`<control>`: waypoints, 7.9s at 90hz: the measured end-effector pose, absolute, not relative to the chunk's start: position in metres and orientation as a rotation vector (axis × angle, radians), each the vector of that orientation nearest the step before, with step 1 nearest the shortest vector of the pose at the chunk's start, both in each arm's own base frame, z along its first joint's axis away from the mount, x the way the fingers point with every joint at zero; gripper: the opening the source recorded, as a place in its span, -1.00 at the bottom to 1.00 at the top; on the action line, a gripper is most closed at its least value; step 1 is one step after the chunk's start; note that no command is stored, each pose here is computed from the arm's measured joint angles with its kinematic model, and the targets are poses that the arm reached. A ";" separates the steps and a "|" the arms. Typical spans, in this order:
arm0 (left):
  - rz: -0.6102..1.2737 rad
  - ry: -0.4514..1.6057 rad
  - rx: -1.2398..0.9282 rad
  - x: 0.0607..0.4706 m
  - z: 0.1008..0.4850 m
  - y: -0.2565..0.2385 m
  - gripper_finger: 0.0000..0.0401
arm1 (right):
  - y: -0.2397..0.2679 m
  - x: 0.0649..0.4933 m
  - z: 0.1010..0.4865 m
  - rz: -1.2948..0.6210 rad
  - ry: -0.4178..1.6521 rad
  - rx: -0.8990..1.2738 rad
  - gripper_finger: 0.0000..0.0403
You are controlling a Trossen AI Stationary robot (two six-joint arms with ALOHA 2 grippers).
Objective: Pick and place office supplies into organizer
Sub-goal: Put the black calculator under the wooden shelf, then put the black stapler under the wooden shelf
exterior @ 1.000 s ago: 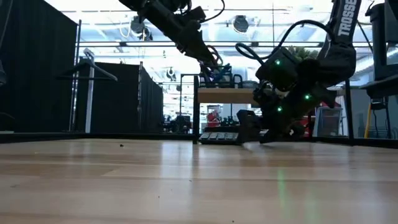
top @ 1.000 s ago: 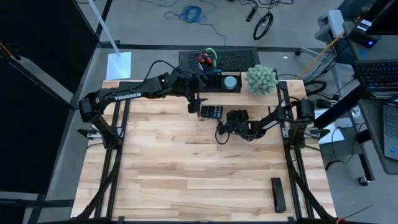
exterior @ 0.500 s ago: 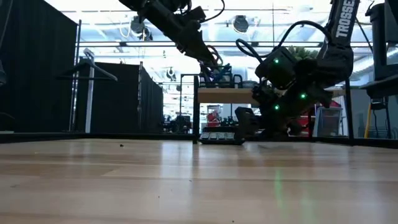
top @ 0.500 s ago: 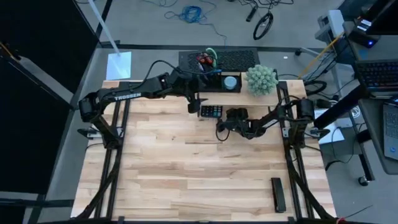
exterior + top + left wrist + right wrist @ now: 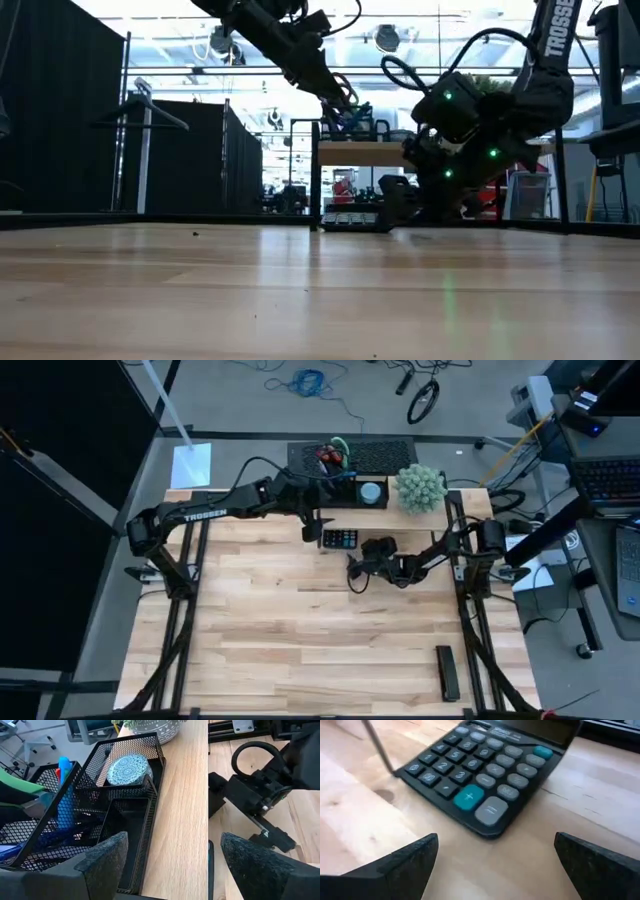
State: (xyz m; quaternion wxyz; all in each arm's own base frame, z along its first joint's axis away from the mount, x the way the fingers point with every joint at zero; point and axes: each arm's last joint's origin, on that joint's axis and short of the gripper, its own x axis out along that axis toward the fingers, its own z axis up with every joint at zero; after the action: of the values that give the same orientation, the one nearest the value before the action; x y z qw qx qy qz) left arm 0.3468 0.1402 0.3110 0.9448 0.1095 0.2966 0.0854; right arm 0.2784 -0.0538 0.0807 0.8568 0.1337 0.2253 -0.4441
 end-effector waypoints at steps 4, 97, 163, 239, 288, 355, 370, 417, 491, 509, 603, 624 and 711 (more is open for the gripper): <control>0.174 0.604 0.223 0.347 0.311 0.140 0.54 | -0.056 0.278 0.081 -0.942 0.473 0.283 0.91; 0.168 0.615 0.218 0.347 0.310 0.138 0.54 | 0.004 0.241 0.135 -0.583 0.790 0.499 0.91; 0.140 0.608 0.228 0.351 0.310 0.128 0.54 | 0.081 0.178 0.228 -0.770 1.389 1.025 0.91; 0.139 0.609 0.228 0.351 0.310 0.128 0.54 | 0.177 0.135 0.221 -0.865 1.445 1.326 0.91; 0.139 0.609 0.228 0.351 0.310 0.128 0.54 | 0.215 0.139 0.172 -0.966 1.662 1.187 0.91; 0.128 0.607 0.237 0.352 0.310 0.125 0.54 | 0.214 0.139 0.174 -0.983 1.731 1.212 0.91; 0.128 0.607 0.237 0.352 0.310 0.125 0.54 | 0.215 0.141 0.175 -0.959 1.686 1.229 0.91; 0.128 0.608 0.238 0.352 0.310 0.125 0.54 | 0.222 0.148 0.177 -0.838 1.625 1.279 0.91; 0.118 0.623 0.253 0.352 0.309 0.124 0.54 | 0.241 0.162 0.143 -0.836 1.587 1.282 0.72; 0.118 0.618 0.254 0.352 0.309 0.124 0.54 | 0.240 0.160 0.142 -0.858 1.592 1.264 0.26; 0.115 0.632 0.251 0.351 0.308 0.124 0.54 | 0.149 0.203 0.152 -1.097 1.380 1.070 -0.48; 0.111 0.648 0.247 0.350 0.307 0.123 0.54 | 0.117 0.217 0.157 -1.116 1.326 1.018 -0.49; 0.107 0.658 0.250 0.350 0.306 0.123 0.54 | 0.000 0.159 0.142 -1.213 1.130 1.163 -0.41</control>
State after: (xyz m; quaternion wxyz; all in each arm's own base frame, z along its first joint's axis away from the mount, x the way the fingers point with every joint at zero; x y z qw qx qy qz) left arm 0.3498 0.1231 0.3061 0.9374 0.1221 0.3220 0.0526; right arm 0.1588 -0.0005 0.1424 0.5297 0.4871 0.4732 -0.5082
